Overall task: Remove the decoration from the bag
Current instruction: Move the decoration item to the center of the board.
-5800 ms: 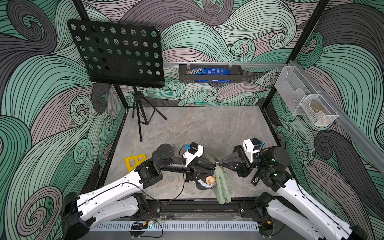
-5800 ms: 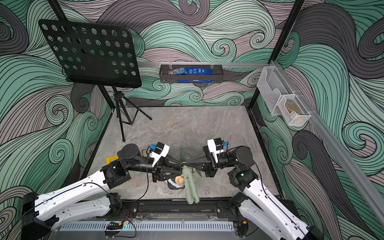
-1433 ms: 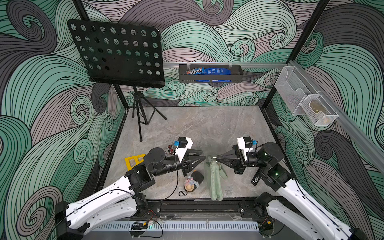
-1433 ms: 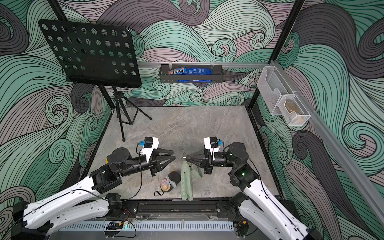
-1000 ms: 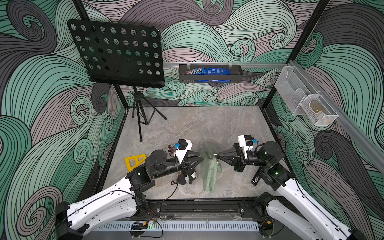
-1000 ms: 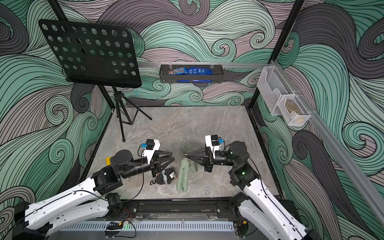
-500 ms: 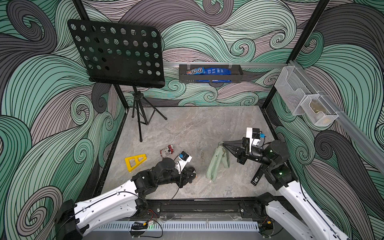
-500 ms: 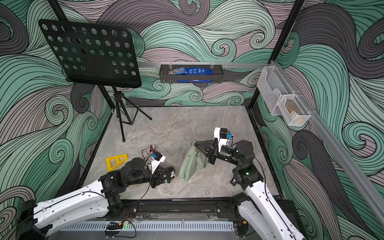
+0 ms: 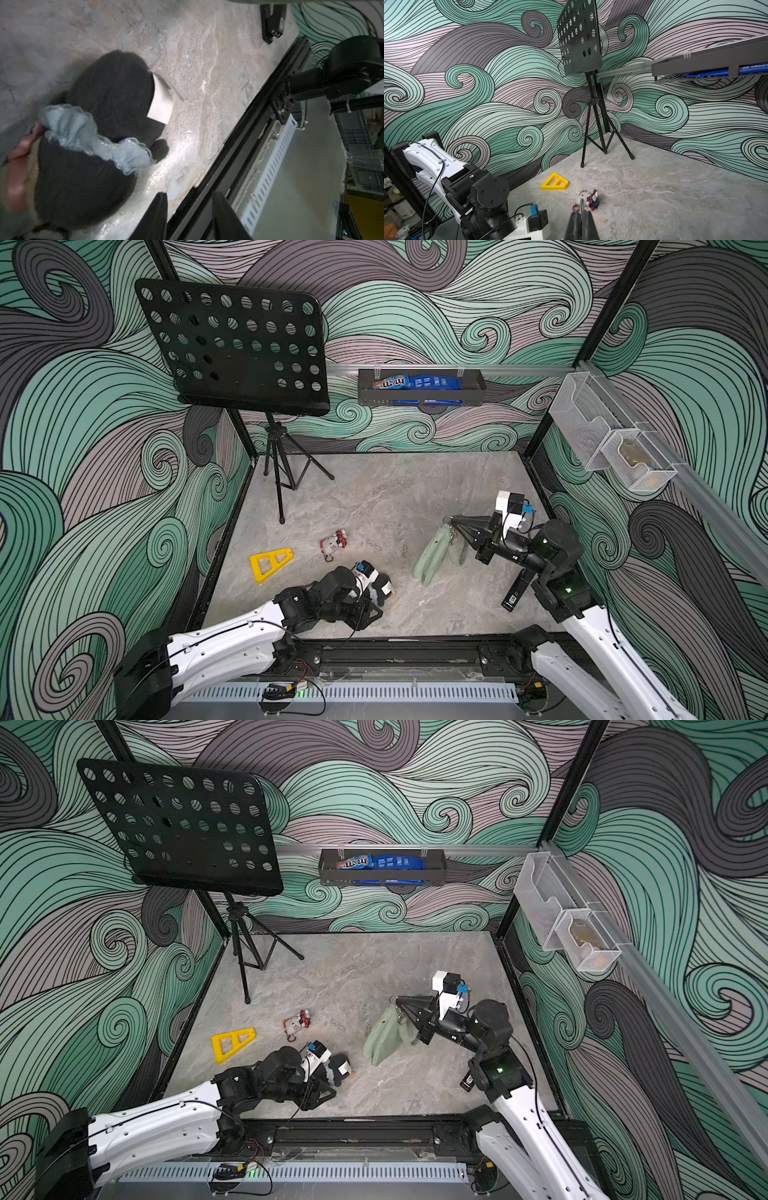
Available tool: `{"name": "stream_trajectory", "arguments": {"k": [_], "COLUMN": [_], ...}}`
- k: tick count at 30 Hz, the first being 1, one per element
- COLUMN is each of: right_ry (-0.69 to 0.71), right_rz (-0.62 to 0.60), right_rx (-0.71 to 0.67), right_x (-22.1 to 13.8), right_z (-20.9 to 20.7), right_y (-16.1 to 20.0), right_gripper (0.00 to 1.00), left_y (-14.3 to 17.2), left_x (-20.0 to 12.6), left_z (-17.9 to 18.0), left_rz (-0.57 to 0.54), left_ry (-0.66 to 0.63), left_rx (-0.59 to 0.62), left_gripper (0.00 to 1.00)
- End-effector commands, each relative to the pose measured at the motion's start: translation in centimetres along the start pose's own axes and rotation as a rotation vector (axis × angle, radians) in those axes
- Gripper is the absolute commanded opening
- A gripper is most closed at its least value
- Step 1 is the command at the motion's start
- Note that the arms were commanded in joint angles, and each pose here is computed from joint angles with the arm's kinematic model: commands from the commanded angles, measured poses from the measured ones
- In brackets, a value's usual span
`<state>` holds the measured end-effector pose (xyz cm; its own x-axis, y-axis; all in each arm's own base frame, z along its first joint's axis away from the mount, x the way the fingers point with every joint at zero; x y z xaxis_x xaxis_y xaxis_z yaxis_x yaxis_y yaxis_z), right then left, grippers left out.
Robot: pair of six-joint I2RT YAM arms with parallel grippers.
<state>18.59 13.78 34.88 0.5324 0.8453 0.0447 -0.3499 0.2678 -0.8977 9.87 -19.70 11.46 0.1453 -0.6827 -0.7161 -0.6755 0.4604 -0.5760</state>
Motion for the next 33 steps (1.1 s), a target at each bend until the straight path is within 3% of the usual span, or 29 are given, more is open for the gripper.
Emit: {"name": "stream_trajectory", "arguments": {"k": [1, 6, 12, 23, 28, 33], "right_ry": [0.007, 0.019, 0.136, 0.352, 0.417, 0.491], "right_rz": [-0.045, -0.058, -0.073, -0.120, -0.141, -0.099], "right_rx": [-0.048, -0.036, -0.016, -0.016, -0.032, 0.004], "right_x": [-0.4, -0.4, -0.4, -1.8, -2.9, -2.4], "right_z": [0.7, 0.4, -0.9, -2.2, -1.7, -3.2], "right_y": [-1.5, -1.6, -2.2, -4.1, -5.3, -4.9], "right_gripper": [0.00, 0.00, 0.00, 0.00, 0.00, 0.00], "left_y": [-1.2, -3.3, -7.3, -11.9, -13.0, -13.2], "left_x": [0.2, 0.6, 2.0, 6.9, 6.3, 2.9], "left_z": [0.0, 0.9, 2.4, 7.1, 7.2, 5.6], "left_rz": [0.003, -0.010, -0.016, 0.145, 0.137, 0.055], "left_ry": [-0.038, -0.154, -0.227, -0.235, -0.206, -0.185], "left_rx": [-0.009, 0.045, 0.035, -0.048, -0.036, 0.010], "left_gripper": [0.43, 0.52, 0.52, 0.48, 0.46, 0.48]}}
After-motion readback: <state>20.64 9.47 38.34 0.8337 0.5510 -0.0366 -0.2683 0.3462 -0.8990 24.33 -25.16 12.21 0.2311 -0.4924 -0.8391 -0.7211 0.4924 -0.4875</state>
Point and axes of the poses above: each gripper's point midway between its finger pads, its own x axis out along the fingers, its own z axis along the line the jaws close on, y = z × x, the point moved 6 cm from there along -x, back along the fingers, and after that the axes turned 13 degrees about x, right-handed, at the moved point
